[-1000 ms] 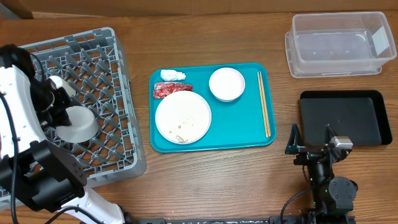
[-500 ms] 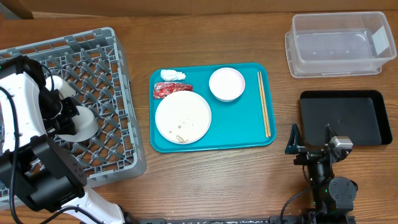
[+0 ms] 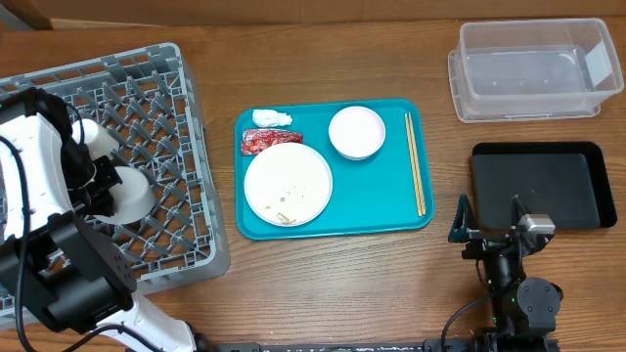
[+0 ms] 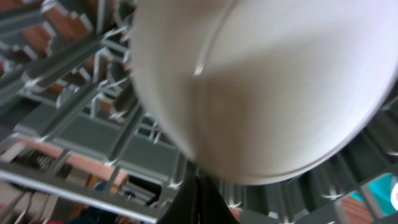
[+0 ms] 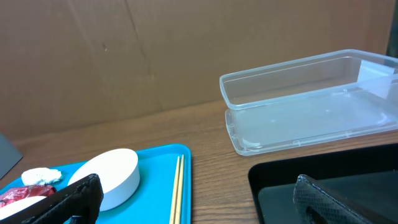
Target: Sort waste into correct bins and load items into the dishwasher
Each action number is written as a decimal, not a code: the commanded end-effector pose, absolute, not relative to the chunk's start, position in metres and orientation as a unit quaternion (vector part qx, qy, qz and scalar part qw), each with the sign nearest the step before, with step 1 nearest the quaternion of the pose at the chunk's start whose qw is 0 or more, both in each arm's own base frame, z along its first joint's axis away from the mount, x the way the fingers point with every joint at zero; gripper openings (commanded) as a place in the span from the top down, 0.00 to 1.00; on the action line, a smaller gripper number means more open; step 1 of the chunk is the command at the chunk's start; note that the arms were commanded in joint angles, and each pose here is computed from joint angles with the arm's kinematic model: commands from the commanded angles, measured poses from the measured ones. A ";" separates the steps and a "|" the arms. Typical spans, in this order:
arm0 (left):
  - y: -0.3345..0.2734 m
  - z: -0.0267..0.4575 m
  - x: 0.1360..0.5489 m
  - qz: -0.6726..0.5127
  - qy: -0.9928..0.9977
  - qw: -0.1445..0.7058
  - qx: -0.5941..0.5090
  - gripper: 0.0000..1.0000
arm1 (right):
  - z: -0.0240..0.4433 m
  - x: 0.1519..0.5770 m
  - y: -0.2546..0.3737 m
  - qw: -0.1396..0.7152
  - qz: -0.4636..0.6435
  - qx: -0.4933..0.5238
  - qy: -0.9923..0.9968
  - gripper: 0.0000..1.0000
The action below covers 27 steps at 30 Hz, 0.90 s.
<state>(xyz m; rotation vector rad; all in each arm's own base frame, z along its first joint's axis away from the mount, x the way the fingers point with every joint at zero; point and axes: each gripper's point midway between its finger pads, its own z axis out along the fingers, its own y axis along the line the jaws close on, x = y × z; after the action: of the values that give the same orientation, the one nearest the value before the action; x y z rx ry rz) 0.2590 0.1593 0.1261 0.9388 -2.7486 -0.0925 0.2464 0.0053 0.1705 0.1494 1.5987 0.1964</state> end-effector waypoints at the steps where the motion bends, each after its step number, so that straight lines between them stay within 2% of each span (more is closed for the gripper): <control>1: 0.173 0.134 0.252 -0.068 -0.926 0.118 0.353 0.96 | 0.170 0.246 0.006 0.693 0.085 0.064 0.713 0.00; 10: 0.172 0.123 0.252 -0.069 -0.924 0.118 0.357 0.96 | 0.170 0.246 0.006 0.693 0.085 0.064 0.713 0.00; 19: 0.170 0.089 0.249 -0.067 -0.922 0.120 0.361 0.96 | 0.170 0.246 0.006 0.693 0.085 0.064 0.713 0.00; 27: 0.178 0.095 0.263 -0.073 -0.924 0.090 0.364 0.96 | 0.170 0.246 0.006 0.693 0.085 0.064 0.713 0.00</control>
<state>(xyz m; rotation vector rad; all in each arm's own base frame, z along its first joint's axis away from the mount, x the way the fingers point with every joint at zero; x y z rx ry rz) 0.2499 0.1767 0.0911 1.0361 -2.7084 -0.2238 0.2464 0.0054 0.1705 0.1488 1.5987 0.1964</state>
